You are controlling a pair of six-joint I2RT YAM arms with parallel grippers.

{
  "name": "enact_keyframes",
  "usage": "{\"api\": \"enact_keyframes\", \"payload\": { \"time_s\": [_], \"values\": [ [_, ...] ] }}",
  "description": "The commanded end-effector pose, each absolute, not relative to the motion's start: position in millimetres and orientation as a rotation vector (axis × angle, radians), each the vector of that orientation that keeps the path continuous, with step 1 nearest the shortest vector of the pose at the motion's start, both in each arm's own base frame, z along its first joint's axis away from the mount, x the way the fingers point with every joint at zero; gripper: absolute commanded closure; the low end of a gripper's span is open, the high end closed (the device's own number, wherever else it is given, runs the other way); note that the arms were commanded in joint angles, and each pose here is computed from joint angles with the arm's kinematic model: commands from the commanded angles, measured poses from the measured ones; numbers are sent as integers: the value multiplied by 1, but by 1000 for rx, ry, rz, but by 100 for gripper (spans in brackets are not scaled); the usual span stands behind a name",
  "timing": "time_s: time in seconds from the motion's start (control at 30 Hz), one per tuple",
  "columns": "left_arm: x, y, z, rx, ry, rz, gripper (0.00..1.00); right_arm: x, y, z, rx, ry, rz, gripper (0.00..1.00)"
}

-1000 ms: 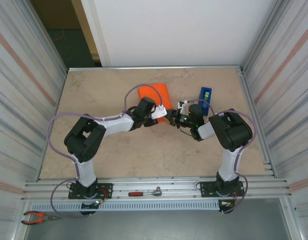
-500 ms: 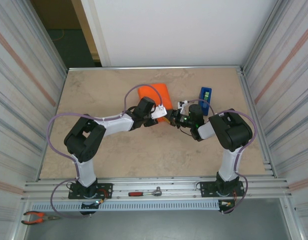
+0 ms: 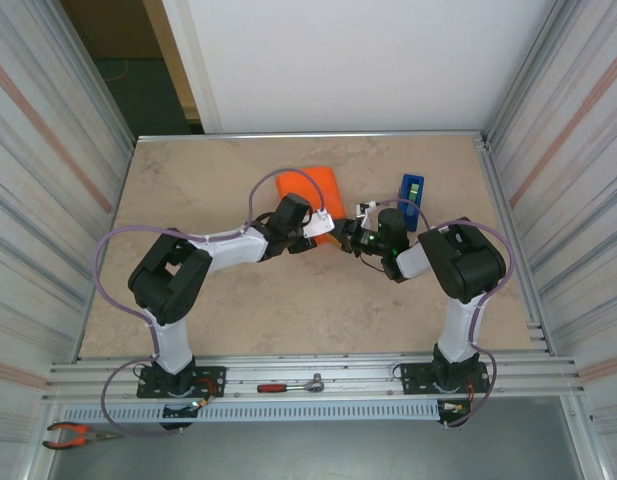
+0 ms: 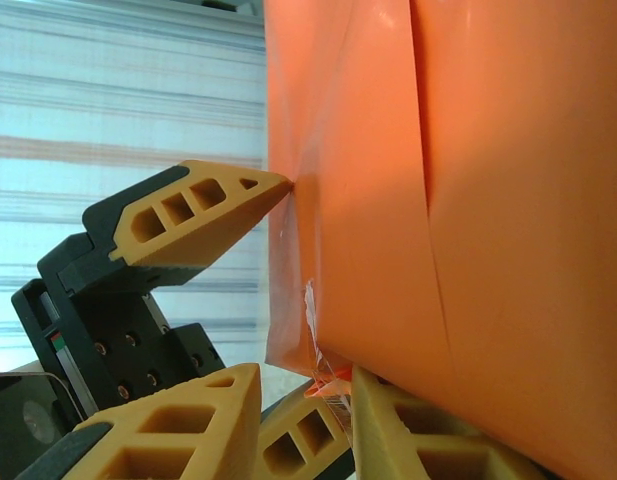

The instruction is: Wrap the gift box in paper

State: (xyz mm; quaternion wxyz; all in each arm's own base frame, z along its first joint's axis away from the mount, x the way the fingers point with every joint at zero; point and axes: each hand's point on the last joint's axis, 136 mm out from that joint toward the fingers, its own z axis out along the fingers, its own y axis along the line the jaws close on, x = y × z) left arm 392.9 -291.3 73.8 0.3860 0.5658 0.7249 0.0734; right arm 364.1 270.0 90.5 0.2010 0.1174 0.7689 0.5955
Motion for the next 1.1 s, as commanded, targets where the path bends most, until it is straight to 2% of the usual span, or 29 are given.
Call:
{"api": "enact_keyframes", "payload": {
  "time_s": [0.0, 0.9, 1.0, 1.07],
  "values": [
    [379, -277, 41, 1513, 1954, 178, 31, 368, 266, 96, 336, 2120, 1659, 69],
    [379, -277, 41, 1513, 1953, 175, 31, 359, 240, 100, 364, 2112, 1605, 67],
    [378, -276, 41, 1513, 1956, 175, 31, 353, 239, 101, 364, 2126, 1588, 69],
    [379, -276, 41, 1512, 1955, 176, 31, 351, 239, 102, 332, 2127, 1570, 74]
  ]
}}
